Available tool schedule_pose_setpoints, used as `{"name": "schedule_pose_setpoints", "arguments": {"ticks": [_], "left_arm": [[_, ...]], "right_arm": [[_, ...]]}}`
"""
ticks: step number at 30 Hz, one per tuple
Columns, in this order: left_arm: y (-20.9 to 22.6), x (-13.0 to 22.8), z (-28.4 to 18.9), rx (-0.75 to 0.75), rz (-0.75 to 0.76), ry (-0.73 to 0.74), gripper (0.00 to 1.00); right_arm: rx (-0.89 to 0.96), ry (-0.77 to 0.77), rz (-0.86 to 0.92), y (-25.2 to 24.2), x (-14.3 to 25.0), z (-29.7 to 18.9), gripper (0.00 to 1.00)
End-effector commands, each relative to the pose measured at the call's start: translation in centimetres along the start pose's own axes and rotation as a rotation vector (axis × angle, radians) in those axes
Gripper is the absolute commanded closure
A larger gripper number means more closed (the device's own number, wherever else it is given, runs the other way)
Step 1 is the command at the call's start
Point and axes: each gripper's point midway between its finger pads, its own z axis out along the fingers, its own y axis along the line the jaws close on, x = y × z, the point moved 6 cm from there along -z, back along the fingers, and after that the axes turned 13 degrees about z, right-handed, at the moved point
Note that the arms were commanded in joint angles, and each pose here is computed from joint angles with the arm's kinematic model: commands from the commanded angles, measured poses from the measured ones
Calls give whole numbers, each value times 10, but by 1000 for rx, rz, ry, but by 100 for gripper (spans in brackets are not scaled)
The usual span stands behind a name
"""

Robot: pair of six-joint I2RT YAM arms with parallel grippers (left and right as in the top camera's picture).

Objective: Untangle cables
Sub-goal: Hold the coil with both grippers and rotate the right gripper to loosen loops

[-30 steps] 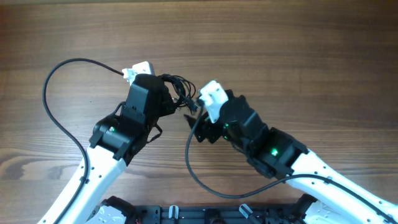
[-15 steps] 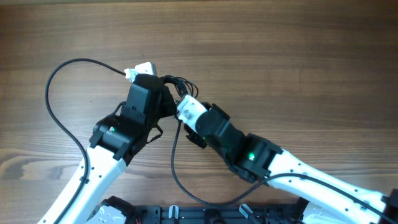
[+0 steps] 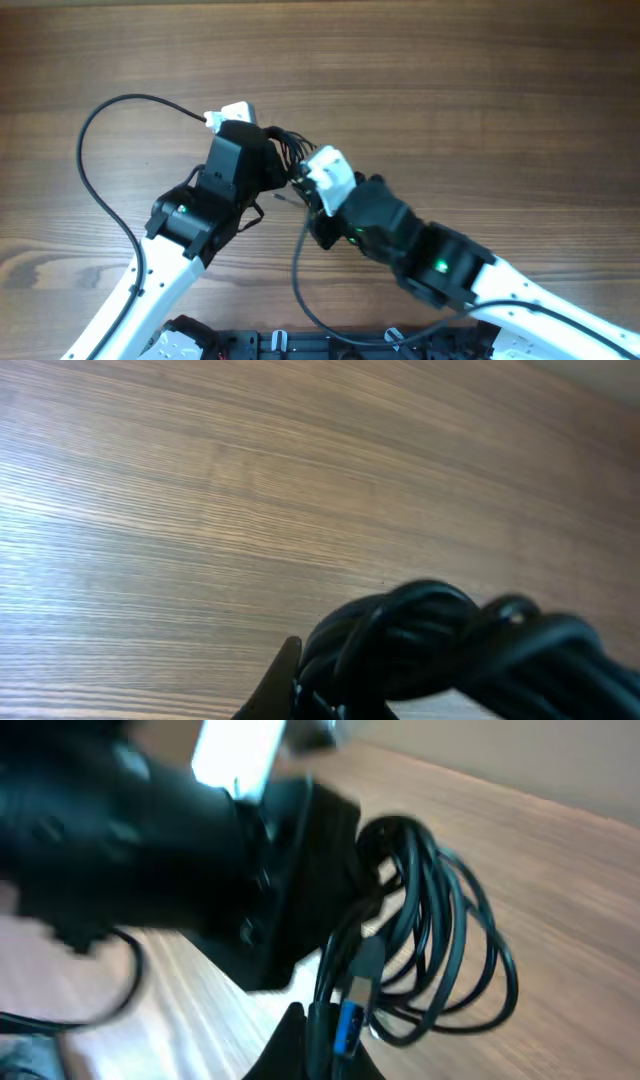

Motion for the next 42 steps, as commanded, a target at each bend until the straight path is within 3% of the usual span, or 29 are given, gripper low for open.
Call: {"name": "schedule_pose_setpoints", "arguments": {"ticks": [1,22,30,42], "left_arm": [[5,-6,-1,-20,-14,-21,96],[-47,9,-8,286,49,65,96],[-60,8,-15,347,67,47,96],[-99,12,-41,744,155,100,96]], "right_arm": [[-145,9,100,20,-4,-16,96],[-6,9,228,-25,-5,27,96],[224,75,370,-74,18,44,96],[245,58,442,-102,11,50,95]]}}
